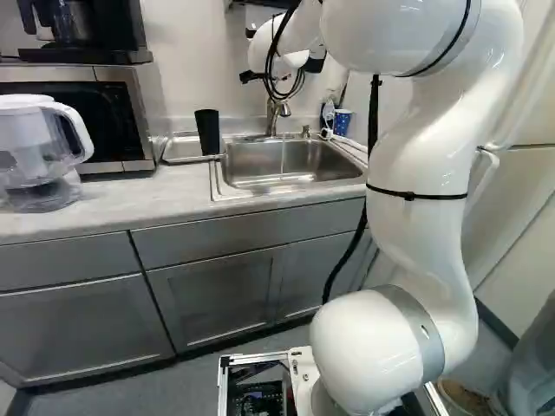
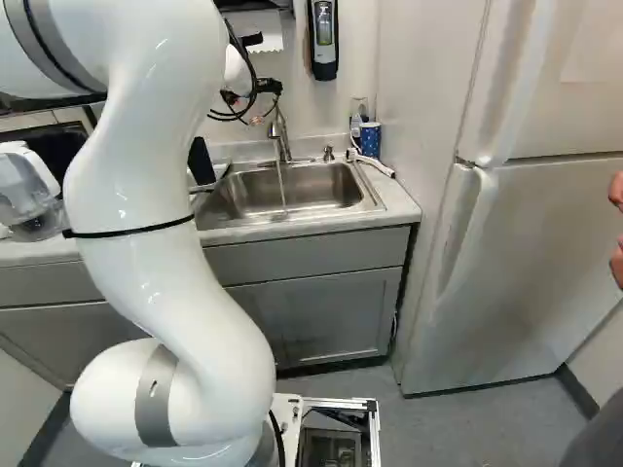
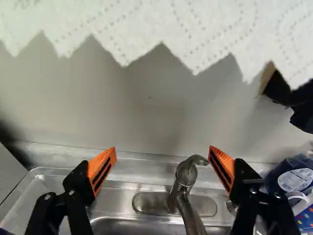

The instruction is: Rinse the cup and place it in the tray

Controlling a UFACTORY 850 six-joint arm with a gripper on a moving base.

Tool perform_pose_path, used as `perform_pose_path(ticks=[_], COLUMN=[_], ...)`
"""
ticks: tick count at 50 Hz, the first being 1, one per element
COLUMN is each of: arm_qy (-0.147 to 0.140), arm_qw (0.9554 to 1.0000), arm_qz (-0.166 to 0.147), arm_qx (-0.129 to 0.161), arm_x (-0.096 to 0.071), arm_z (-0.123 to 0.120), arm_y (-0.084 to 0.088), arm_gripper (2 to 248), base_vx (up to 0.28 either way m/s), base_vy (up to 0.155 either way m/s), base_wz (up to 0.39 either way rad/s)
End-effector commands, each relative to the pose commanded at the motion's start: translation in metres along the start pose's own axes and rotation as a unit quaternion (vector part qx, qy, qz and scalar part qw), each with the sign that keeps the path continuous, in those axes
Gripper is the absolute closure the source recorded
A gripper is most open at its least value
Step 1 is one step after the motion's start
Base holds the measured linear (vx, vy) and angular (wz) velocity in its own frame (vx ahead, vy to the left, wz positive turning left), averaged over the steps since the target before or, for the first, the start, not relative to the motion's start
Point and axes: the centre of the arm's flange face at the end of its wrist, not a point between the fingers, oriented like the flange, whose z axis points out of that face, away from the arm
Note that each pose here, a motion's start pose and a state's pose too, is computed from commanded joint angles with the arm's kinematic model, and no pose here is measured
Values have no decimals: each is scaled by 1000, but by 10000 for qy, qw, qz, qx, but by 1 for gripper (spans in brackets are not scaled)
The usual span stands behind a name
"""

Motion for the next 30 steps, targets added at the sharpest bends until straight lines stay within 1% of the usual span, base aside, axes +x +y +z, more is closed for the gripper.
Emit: perform_pose_path(ticks=[18, 30], arm_qy=[-12, -115], arm_qw=[10000, 9999], arm_qz=[-2, -2], arm_qx=[6, 9], arm_x=[0, -2], arm_z=[0, 0], arm_y=[-1, -1], arm_gripper=[3, 3], base_vx=[0, 0], base_vy=[0, 0], base_wz=[0, 0])
